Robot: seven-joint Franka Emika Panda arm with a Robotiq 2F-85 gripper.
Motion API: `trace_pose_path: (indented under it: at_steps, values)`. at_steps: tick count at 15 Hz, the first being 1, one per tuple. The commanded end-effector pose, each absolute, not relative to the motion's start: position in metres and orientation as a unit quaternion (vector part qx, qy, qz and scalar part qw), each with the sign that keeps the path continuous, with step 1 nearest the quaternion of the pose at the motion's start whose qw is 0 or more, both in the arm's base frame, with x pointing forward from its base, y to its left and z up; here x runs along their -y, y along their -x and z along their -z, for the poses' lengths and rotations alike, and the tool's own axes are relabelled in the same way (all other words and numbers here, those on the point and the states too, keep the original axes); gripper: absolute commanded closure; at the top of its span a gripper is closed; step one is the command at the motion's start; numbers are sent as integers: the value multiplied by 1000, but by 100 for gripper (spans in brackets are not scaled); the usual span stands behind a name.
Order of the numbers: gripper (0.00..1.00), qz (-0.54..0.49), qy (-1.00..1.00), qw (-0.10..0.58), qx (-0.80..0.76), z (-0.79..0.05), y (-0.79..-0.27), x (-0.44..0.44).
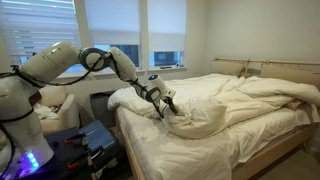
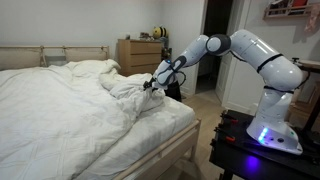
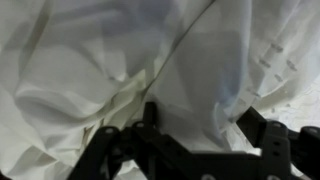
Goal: Spread the bed
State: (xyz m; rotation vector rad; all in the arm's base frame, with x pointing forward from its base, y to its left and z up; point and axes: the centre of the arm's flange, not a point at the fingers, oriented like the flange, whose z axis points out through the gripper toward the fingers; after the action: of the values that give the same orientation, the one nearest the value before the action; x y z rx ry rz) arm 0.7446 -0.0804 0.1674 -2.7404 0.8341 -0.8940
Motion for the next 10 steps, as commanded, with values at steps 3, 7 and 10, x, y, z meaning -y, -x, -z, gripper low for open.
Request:
trace_pose_path:
  at_steps: [3,7,10]
  values:
    - [63,299,903,52,-306,-161,-771,90]
    - [94,290,893,27,-343,-184,-768,109]
    - [100,269,891,-13,-365,-214,-756,121]
